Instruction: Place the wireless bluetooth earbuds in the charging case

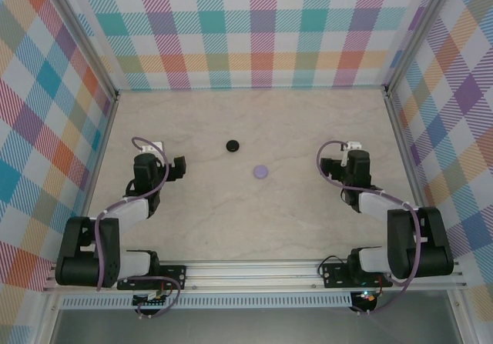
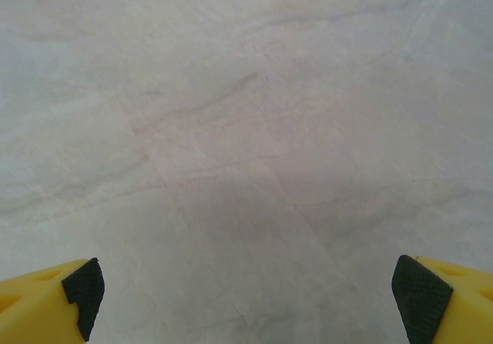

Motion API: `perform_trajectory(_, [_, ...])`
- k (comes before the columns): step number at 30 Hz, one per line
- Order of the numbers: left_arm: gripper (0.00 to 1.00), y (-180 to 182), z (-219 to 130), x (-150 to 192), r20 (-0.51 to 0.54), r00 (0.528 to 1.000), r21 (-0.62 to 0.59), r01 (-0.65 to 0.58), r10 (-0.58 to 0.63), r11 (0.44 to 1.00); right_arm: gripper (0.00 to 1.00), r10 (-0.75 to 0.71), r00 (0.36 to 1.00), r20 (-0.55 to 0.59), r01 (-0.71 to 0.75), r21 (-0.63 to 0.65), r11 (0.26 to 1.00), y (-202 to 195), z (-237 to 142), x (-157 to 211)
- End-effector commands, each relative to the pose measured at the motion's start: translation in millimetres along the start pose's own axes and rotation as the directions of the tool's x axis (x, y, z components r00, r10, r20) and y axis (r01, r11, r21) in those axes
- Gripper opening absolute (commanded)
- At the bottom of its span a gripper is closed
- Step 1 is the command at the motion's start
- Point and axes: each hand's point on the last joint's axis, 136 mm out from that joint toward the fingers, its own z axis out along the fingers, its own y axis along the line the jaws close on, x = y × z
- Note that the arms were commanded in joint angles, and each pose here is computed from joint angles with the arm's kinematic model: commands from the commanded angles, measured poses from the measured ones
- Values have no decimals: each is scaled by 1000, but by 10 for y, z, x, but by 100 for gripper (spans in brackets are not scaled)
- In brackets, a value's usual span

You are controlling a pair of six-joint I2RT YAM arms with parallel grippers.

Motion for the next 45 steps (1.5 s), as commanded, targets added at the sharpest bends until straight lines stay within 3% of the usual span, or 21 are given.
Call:
perform_trajectory(1, [100,-135,20,-234,119,992,104,17,-29,994,98,-17,988,153,29,-76,997,93,-36,-338])
perform_trajectory(6, [100,-157,58,-146,131,991,126,10,-26,992,99,-19,980,200,38,-93,995,72,22,-426])
perform_trajectory(15, [100,-166,241,83,114,993,138,5,-21,990,99,-9,987,163,30,-125,992,92,256,-277])
perform_trajectory(21, [100,-148,370,95,40,999,105,4,-9,994,100,-9,987,161,29,-125,992,88,257,-275])
perform_trajectory(45, [100,-116,381,87,41,999,60,3,-6,998,100,-9,987,161,30,-125,992,89,256,-272])
